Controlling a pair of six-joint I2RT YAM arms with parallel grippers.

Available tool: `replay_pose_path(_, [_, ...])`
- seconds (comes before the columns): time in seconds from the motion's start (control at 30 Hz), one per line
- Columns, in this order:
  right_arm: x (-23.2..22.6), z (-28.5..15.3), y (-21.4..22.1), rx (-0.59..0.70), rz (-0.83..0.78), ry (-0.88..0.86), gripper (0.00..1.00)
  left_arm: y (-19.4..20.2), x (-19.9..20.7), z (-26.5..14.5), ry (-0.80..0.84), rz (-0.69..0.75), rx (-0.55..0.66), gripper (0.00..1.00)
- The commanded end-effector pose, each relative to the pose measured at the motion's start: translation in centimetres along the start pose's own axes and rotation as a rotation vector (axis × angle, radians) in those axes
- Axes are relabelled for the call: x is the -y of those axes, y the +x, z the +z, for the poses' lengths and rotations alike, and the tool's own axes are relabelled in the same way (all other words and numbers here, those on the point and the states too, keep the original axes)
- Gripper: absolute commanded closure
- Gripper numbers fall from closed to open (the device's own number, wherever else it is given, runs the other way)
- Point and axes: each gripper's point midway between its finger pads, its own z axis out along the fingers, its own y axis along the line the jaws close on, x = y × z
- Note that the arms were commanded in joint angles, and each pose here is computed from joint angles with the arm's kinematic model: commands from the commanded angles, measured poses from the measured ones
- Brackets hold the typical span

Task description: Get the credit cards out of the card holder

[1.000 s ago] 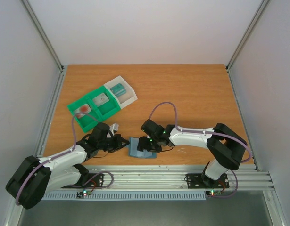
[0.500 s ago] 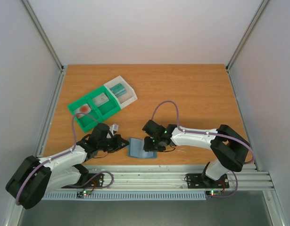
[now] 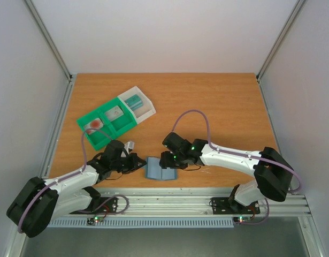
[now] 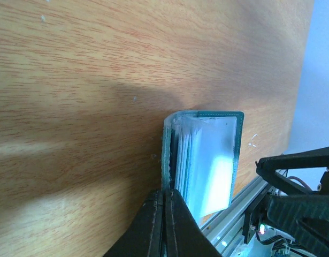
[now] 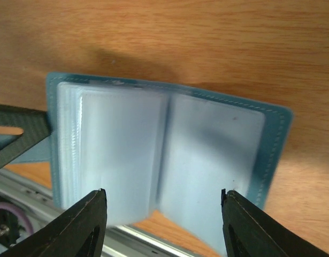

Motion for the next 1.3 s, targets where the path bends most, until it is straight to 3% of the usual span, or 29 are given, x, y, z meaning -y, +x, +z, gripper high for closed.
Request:
replay_pose_path(0.0, [-3.7,-0.3,-0.4,-0.007,-0.031,-0.100,0.39,-0.1,0.5,0.1,0.025,0.015,0.010,1.00])
replay_pose_path(0.33, [-4.7,2.7,0.3,-0.054,-0.053,-0.080,0.30,0.0,0.0,0.0,0.020,0.003,0.019,1.00])
replay_pose_path(0.67, [-3.9,5.6,1.6,-0.127,-0.018,-0.077,0.33,0.0,0.0,0.2,0.021,0.000,0.013,1.00])
replay_pose_path(1.27, [0.0,6.9,2.7,-0.131,0.004,0.054,0.41,0.0,-0.1,-0.1,0.003,-0.011,0.020,0.99])
